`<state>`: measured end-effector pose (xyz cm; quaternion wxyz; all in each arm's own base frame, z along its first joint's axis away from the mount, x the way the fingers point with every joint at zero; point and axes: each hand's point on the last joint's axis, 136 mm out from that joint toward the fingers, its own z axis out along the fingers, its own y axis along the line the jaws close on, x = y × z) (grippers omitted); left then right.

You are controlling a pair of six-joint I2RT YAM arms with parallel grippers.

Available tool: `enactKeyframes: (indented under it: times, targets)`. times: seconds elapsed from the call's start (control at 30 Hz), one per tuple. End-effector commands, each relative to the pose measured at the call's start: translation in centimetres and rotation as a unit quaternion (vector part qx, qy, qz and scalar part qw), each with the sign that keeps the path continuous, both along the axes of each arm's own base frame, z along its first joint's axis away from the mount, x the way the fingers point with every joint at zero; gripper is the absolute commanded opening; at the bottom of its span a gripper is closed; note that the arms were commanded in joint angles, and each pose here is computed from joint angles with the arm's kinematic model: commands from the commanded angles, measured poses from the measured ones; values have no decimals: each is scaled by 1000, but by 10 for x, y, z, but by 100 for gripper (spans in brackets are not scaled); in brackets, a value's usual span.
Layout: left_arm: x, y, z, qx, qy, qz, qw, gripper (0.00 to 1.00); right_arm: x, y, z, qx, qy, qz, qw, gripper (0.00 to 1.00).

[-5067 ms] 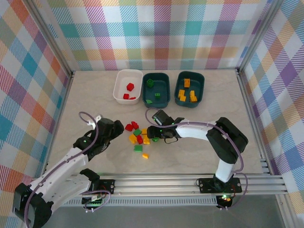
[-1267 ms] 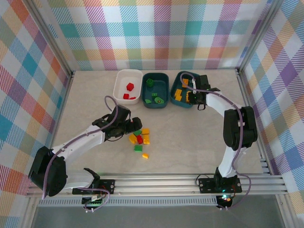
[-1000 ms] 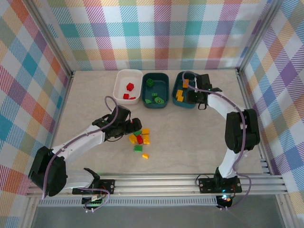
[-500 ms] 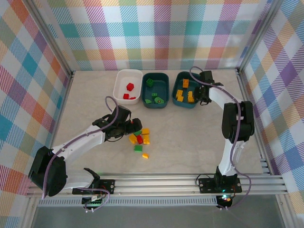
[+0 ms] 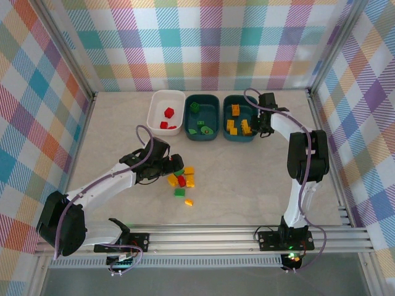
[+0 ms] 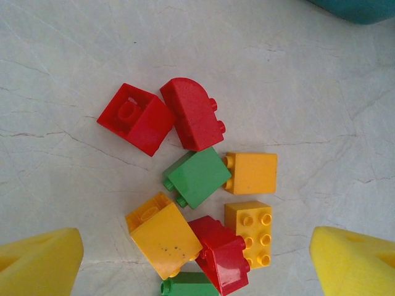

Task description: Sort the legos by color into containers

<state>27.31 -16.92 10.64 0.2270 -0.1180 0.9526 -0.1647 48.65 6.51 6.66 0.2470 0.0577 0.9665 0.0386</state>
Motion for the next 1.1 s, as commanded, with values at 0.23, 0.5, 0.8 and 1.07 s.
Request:
enactKeyframes:
  times: [0.23,0.5,0.8,1.07]
  targets:
    - [-1,0,9,5,-11,-8,1000,95,7,35,21,41,-28,62,997,12]
    - [1,-1,0,6,0,4,1000,95,0,30,38,40,-33,32,998,60]
    - [23,3,-30,32,23,76,996,87,-49,14,110,72,-116,-52,989,67]
    - [51,-15,-48,11,27,106,994,79,-118,59,115,113,-154,-4,982,65]
